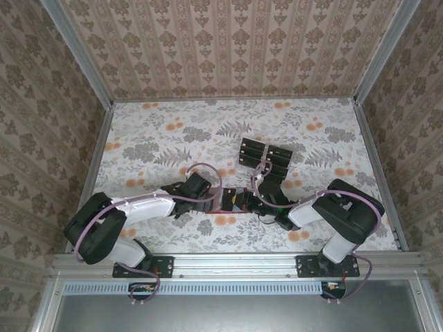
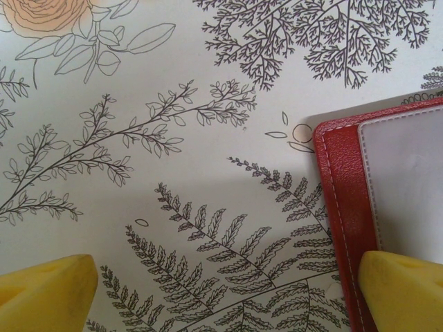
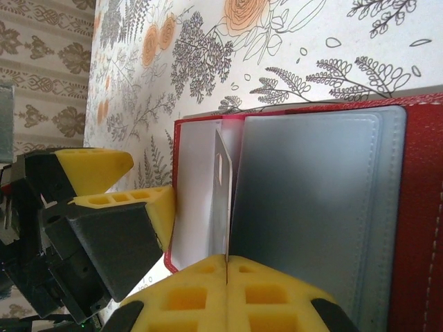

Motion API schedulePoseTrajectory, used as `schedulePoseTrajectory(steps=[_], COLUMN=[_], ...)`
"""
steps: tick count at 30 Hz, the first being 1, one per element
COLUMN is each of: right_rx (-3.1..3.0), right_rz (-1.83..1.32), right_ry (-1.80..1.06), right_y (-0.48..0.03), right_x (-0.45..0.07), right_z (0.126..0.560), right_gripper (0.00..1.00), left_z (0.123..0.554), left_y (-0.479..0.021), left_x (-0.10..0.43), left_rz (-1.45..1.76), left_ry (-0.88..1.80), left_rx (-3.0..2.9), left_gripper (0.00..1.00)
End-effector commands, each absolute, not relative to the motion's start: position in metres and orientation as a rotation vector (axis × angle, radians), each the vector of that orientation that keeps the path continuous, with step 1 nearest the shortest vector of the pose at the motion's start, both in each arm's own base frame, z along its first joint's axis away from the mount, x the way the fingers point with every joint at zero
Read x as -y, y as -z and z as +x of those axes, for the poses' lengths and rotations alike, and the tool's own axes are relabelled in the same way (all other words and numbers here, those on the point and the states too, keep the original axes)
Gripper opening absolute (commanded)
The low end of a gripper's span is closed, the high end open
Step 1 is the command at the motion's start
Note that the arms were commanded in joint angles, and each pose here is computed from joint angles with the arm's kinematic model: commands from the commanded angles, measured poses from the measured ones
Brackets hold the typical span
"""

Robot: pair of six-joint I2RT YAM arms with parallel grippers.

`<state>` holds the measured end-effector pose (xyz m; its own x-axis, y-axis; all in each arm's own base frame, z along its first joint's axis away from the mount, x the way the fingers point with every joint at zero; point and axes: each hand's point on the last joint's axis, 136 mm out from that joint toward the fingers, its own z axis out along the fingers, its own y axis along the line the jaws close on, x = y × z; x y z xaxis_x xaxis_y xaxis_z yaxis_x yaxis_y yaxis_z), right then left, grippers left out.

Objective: Put the credit cards into the card holder
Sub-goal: Insert the credit card into the card slot.

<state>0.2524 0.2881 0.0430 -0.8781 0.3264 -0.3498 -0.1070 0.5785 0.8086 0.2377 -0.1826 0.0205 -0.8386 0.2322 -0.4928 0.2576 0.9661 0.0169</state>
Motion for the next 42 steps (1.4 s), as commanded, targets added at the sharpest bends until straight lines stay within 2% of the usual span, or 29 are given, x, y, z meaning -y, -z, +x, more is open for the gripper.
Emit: schedulePoseTrajectory(steps=[1,38,42], right_rx=[-2.420,-2.574,-2.585], right_rz=[0.185,0.086,0.040], right_ry=[-1.247,-1.241,-1.207], right_y=[-0.029,-0.015,-0.025], right_x=[-0.288,-0.325,-0.323], right_z=[0.241,0.254,0.256], right_gripper=[0.00,0.00,0.29], left_z=[0.230,0.224,0.224], left_y=[-0.009,-0.015,-0.025], left_x=[0.172,0.179,0.182], left_rz=[0.388,0.325,0.295], left_ry=[0.007,0.109,0.153], left_rx=[-2.639,-2.620,-2.596], left_gripper=[1.00,1.00,1.00])
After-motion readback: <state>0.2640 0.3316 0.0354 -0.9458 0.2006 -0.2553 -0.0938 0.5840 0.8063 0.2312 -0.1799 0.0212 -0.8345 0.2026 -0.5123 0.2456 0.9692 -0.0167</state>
